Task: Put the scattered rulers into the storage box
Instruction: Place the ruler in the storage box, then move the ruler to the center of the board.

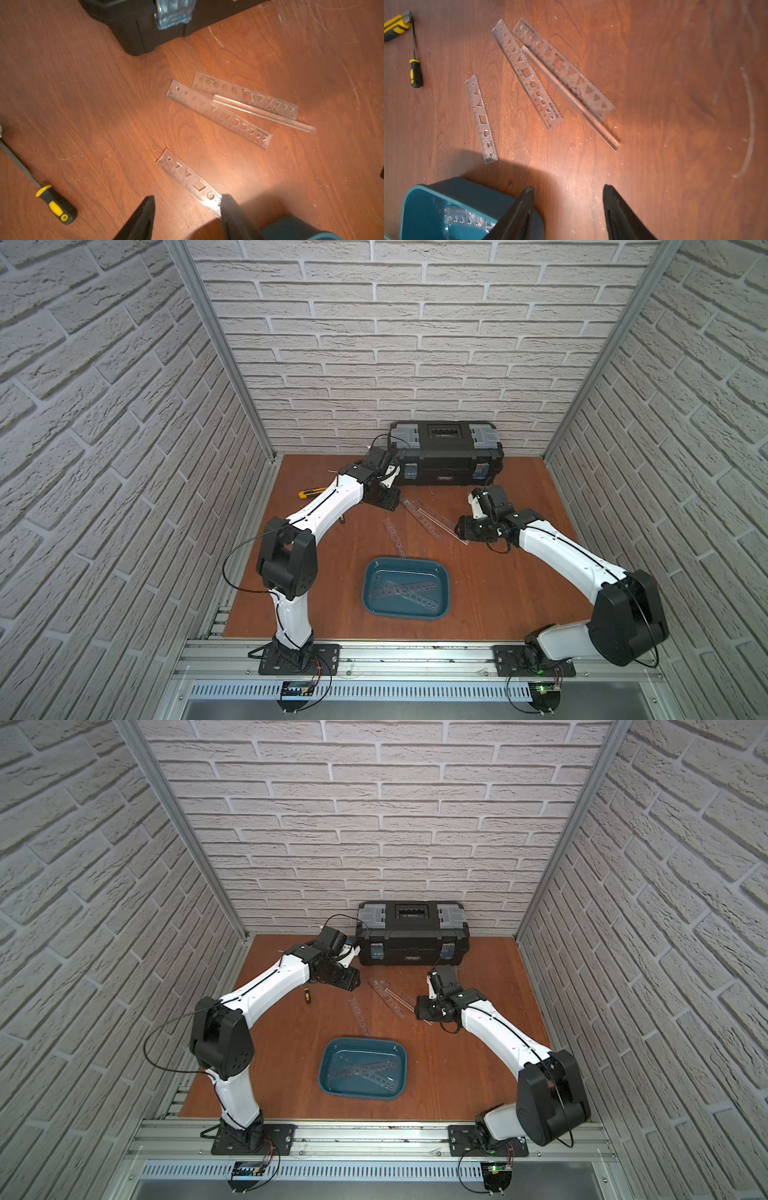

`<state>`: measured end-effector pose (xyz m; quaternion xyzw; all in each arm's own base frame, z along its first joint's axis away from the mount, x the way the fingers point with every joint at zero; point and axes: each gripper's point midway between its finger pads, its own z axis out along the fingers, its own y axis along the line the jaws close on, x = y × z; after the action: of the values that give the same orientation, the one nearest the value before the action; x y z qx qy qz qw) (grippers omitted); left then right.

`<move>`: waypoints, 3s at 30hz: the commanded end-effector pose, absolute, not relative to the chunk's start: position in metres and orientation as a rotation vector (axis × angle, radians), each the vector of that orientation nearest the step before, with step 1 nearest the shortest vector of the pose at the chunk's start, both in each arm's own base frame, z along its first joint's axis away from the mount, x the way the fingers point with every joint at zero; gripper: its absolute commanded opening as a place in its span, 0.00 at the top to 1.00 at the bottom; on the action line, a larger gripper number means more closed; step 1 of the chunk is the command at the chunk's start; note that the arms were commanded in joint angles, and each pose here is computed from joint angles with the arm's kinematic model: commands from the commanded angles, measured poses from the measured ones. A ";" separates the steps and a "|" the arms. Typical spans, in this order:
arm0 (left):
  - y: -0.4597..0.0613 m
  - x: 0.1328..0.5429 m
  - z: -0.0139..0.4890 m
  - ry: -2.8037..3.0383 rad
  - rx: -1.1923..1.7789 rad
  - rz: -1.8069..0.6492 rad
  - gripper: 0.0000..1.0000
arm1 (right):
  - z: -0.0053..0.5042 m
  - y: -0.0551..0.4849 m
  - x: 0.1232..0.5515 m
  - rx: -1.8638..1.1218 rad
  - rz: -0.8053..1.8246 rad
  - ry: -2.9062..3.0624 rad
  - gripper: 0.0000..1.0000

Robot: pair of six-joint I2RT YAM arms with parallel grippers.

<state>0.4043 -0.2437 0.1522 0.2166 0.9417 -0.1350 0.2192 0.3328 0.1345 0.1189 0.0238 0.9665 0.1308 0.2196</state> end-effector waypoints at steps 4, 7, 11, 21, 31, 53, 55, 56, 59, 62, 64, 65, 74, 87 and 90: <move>-0.237 0.414 0.132 2.687 0.498 -0.459 0.45 | 0.108 0.163 0.351 -0.099 0.338 2.711 0.43; -0.233 0.415 0.121 2.709 0.466 -0.468 0.45 | 0.098 0.174 0.356 -0.186 0.276 2.745 0.44; -0.226 0.413 0.114 2.723 0.436 -0.462 0.45 | 0.084 0.185 0.365 -0.304 0.152 2.779 0.46; -0.199 0.402 0.117 2.714 0.333 -0.446 0.45 | 0.064 0.202 0.386 -0.410 0.017 2.791 0.45; -0.192 0.388 0.118 2.714 0.315 -0.458 0.45 | 0.047 0.209 0.398 -0.434 -0.018 2.809 0.42; -0.175 0.354 0.117 2.714 0.223 -0.472 0.45 | 0.082 0.270 0.390 -0.578 0.056 2.711 0.41; -0.171 0.352 0.119 2.706 0.211 -0.464 0.45 | 0.082 0.275 0.388 -0.589 0.064 2.711 0.41; -0.169 0.352 0.120 2.702 0.202 -0.462 0.45 | 0.083 0.278 0.388 -0.595 0.067 2.710 0.41; -0.162 0.350 0.123 2.688 0.166 -0.464 0.44 | 0.083 0.285 0.386 -0.604 0.080 2.711 0.41; -0.155 0.350 0.123 2.680 0.130 -0.465 0.43 | 0.084 0.292 0.386 -0.617 0.087 2.707 0.40; -0.150 0.349 0.122 2.680 0.112 -0.467 0.43 | 0.085 0.296 0.387 -0.621 0.092 2.701 0.40; -0.149 0.349 0.122 2.680 0.106 -0.466 0.43 | 0.085 0.298 0.387 -0.623 0.094 2.698 0.39; -0.138 0.348 0.123 2.672 0.064 -0.436 0.43 | 0.083 0.313 0.388 -0.654 0.115 2.704 0.39; -0.124 0.343 0.127 2.650 -0.004 -0.398 0.43 | 0.069 0.333 0.384 -0.670 0.084 2.747 0.35; -0.122 0.342 0.128 2.645 -0.009 -0.394 0.43 | 0.062 0.338 0.383 -0.671 0.070 2.766 0.35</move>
<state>0.3392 -0.1264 0.1203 0.0059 0.9667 -0.1443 0.2115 0.3864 0.3333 0.0659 -0.2372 0.9586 0.0320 0.1544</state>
